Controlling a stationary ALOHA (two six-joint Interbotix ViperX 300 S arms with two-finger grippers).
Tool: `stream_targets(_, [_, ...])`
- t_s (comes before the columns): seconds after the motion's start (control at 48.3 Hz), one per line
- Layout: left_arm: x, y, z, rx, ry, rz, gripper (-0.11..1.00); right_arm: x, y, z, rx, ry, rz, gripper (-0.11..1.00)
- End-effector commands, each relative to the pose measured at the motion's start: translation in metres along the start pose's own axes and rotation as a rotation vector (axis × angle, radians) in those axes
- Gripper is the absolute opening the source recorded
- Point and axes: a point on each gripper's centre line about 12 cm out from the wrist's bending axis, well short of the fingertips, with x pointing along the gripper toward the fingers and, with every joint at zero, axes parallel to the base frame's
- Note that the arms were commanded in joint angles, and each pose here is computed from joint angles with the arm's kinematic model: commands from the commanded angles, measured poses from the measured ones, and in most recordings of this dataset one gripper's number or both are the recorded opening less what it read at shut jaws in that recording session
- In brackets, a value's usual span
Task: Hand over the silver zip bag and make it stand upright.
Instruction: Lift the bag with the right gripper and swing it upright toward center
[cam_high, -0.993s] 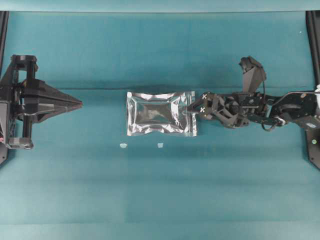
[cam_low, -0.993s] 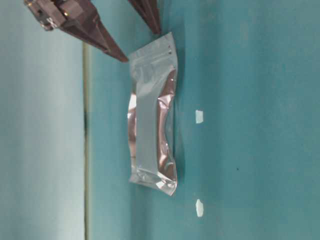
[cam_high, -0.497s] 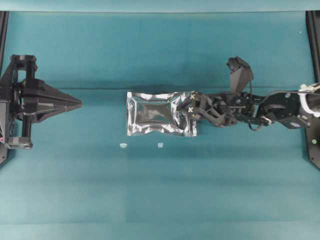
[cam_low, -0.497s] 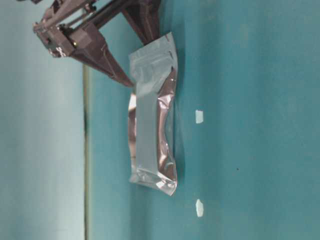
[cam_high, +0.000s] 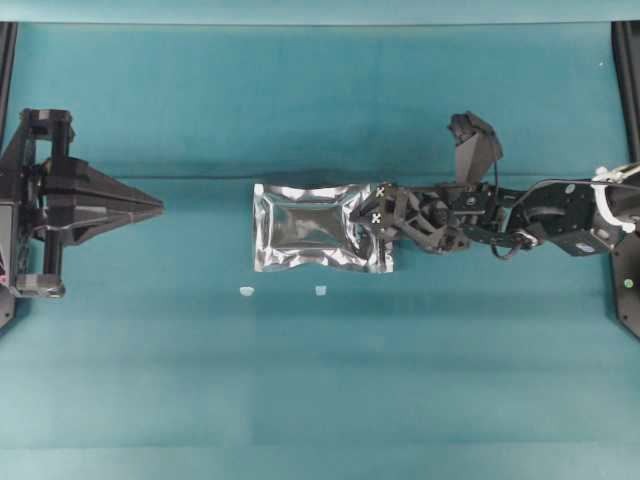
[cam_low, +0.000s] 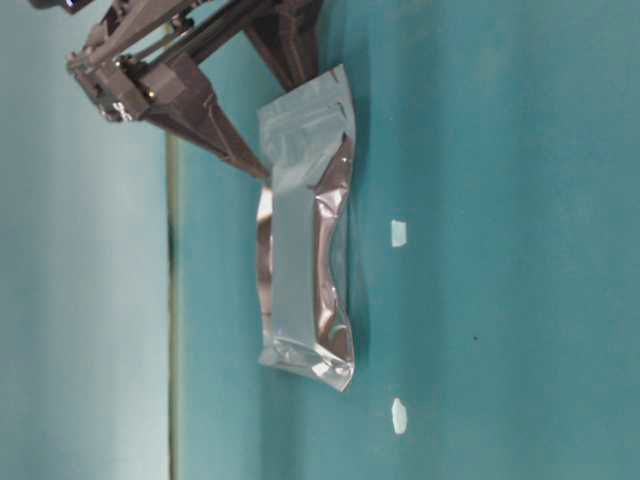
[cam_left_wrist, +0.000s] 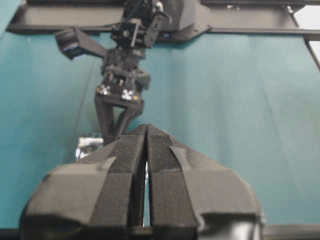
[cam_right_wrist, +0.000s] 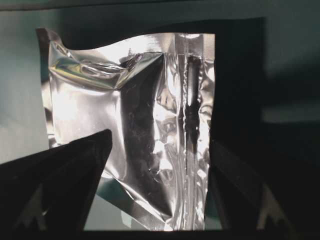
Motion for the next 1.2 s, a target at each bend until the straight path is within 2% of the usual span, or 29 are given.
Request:
stream_targets(0.0, [0.001, 0.000, 0.006, 0.002, -0.017, 0.000, 0.00, 0.004, 0.003, 0.000, -0.006, 0.007, -0.014, 0.83])
stream_targets(0.103, [0.001, 0.000, 0.006, 0.000, -0.017, 0.000, 0.00, 0.006, 0.003, 0.000, -0.021, 0.016, -0.038, 0.66])
stream_targets(0.29, [0.001, 0.000, 0.005, 0.002, -0.015, 0.000, 0.00, 0.006, 0.009, 0.002, -0.066, 0.020, -0.038, 0.17])
stream_targets(0.373, [0.001, 0.000, 0.005, 0.002, -0.015, 0.000, 0.00, 0.006, 0.013, 0.004, -0.078, 0.014, -0.027, 0.02])
stream_targets(0.621, [0.001, 0.000, 0.005, 0.003, -0.014, 0.000, 0.00, 0.003, 0.022, 0.009, -0.111, 0.007, -0.008, 0.01])
stream_targets(0.724, [0.001, 0.000, 0.004, 0.001, -0.009, 0.002, 0.00, -0.001, 0.033, 0.009, -0.146, 0.017, 0.000, 0.01])
stream_targets(0.828, [0.000, 0.000, 0.002, -0.002, 0.008, 0.000, 0.00, -0.008, 0.052, 0.008, -0.237, 0.043, 0.004, 0.01])
stream_targets(0.993, [0.000, 0.000, 0.000, -0.006, 0.028, 0.000, 0.00, -0.022, 0.092, 0.008, -0.430, 0.115, -0.037, 0.01])
stream_targets(1.18, [-0.004, 0.000, 0.003, -0.005, 0.014, 0.001, 0.00, -0.043, 0.131, 0.014, -0.602, 0.181, -0.079, 0.01])
